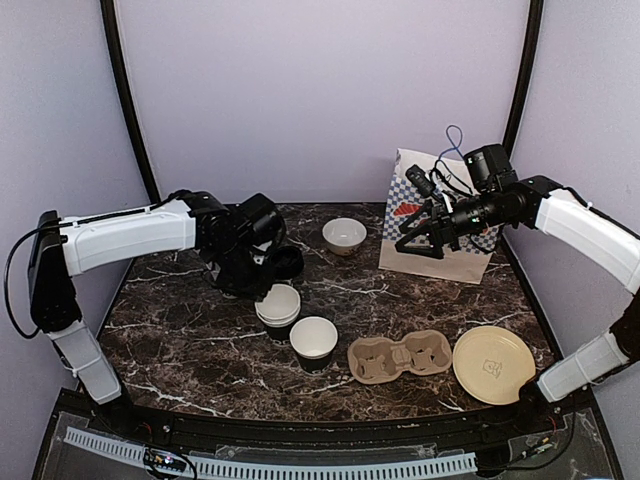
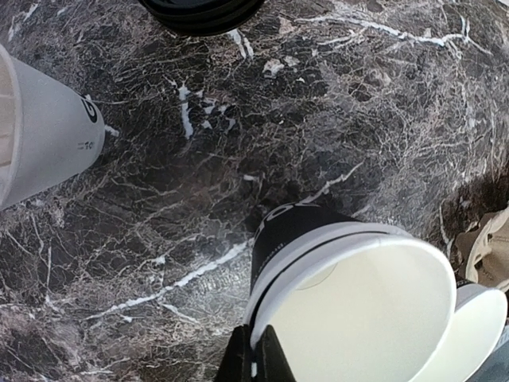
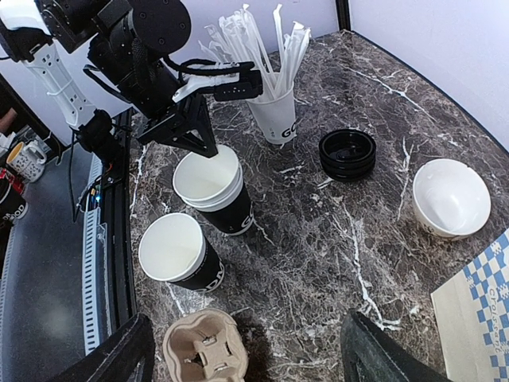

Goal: Pack the takeout coffee

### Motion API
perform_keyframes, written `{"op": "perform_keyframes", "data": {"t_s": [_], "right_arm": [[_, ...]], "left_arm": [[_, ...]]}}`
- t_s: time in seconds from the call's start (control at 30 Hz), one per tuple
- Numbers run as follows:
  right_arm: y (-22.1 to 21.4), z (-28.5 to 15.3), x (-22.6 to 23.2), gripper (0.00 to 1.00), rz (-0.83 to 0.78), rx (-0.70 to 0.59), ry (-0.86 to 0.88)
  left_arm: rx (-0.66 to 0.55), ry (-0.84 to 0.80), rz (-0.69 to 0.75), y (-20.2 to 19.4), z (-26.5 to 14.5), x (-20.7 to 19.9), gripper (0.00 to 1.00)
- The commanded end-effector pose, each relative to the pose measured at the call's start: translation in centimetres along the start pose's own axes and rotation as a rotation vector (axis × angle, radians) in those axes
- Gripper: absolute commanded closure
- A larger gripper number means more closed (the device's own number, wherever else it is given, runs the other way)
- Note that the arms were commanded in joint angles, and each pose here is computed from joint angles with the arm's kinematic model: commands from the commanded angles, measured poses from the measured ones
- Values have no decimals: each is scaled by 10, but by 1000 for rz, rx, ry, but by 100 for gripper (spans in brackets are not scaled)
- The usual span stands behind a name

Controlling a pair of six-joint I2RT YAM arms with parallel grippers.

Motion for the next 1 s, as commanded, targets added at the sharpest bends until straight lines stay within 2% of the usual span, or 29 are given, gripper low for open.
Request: {"op": "perform_keyframes", "data": {"t_s": [0.0, 0.23, 0.4, 0.6, 0.63, 0.97], "right_arm": [[5, -1, 1, 20, -19, -27, 8], [10, 0, -1, 19, -22, -24, 15], [14, 2, -1, 20, -22, -26, 34], [16, 3, 0, 20, -24, -30, 57], [16, 2, 0, 20, -23, -31, 59], [21, -2, 1, 22, -51, -42, 20]], "left_arm": [[20, 8, -14, -15, -18, 12, 100], [12, 66, -90, -55, -61, 48, 100], [-21, 106, -231, -75, -78, 93, 100], [-83, 167, -406, -64, -86, 159, 100], [-87, 151, -399, -59, -84, 164, 100], [-86, 240, -633, -30, -54, 279, 100]]}}
Point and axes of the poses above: each gripper's point midway between its finger pads, its own z axis out along the fingers, its own x axis along the line the jaws close on, y = z × x, the point moved 4 cm from there along -z, back along the fingers, and after that the axes turned 1 degree about z, right-handed, at the moved point
